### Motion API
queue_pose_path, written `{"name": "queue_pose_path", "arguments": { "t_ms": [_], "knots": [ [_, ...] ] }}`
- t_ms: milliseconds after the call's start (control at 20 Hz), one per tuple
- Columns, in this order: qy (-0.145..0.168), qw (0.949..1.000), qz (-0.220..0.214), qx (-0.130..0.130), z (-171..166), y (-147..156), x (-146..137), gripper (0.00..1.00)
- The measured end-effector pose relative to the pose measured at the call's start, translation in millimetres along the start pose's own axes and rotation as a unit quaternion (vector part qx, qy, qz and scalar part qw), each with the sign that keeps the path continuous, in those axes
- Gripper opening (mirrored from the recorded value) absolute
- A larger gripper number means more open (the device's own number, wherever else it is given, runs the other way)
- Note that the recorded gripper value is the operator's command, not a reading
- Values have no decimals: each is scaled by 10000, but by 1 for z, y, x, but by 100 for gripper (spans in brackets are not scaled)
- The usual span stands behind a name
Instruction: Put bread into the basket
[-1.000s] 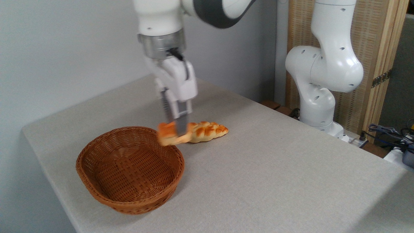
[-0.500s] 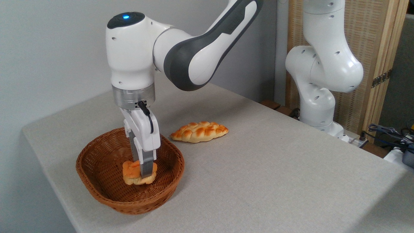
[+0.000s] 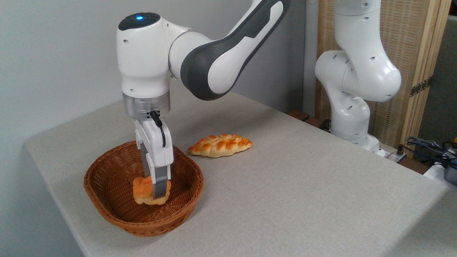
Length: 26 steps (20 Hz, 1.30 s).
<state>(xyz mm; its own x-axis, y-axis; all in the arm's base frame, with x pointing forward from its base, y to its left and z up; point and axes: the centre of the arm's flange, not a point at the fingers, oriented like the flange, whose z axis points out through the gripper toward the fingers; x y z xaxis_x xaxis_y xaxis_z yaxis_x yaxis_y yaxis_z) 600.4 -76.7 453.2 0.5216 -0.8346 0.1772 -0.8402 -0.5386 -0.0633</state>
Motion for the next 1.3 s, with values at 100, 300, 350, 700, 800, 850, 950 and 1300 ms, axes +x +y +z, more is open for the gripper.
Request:
{"name": "queue_pose_path", "arguments": {
  "t_ms": [100, 300, 350, 700, 800, 850, 950, 1300],
  "knots": [
    [2, 10000, 1, 3, 0, 0, 0, 100],
    [23, 10000, -8, 30, -3, -2, 0, 100],
    [50, 10000, -22, 57, -7, -4, 0, 100],
    [-293, 9985, -175, -439, -102, 9, -10, 100],
    [-373, 9969, -467, -515, -136, 9, -17, 100],
    [-418, 9960, -584, -535, -148, 9, -22, 100],
    [-633, 9943, -677, -520, -158, 10, -29, 100],
    [-868, 9932, -631, -459, -163, 19, -22, 100]
  ]
}}
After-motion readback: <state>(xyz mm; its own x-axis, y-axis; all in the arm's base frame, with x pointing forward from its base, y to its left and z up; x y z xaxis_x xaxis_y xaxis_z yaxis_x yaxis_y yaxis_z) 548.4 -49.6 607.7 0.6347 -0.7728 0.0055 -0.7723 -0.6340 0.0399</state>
